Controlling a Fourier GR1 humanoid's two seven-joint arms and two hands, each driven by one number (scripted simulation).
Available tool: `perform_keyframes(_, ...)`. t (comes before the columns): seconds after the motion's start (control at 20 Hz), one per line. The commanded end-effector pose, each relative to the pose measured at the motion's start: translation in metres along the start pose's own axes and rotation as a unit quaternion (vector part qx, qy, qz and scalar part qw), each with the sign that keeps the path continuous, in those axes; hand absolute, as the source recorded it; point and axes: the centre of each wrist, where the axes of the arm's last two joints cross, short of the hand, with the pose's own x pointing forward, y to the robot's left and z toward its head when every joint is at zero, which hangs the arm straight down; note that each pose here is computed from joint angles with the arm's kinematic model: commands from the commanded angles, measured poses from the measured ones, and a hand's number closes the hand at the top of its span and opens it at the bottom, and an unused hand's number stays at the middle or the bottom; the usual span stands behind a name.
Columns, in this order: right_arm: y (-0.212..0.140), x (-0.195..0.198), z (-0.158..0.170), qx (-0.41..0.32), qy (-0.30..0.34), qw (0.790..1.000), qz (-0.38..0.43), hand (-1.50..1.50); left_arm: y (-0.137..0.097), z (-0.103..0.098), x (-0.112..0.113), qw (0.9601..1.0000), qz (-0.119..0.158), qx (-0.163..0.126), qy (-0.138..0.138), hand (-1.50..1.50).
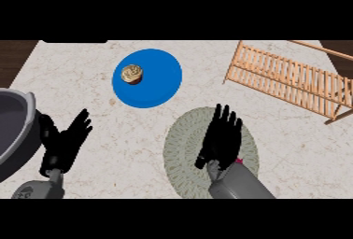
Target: Pick the pear from the placemat and place it in the tiered shelf
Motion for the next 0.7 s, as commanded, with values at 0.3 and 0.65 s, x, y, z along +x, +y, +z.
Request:
perform_keyframes(0.3,0.014,0.009,-0.008,-0.027,0.107,0.994,-0.019,-1.50,0.000,0.003,-0.012,0.9999,0.012,-0.003,-0.008,0.00)
perform_keyframes(0.65,0.019,0.004,-0.024,-0.031,0.090,0.995,-0.018,-1.50,0.011,0.007,-0.003,1.0000,0.002,0.000,0.004,0.00)
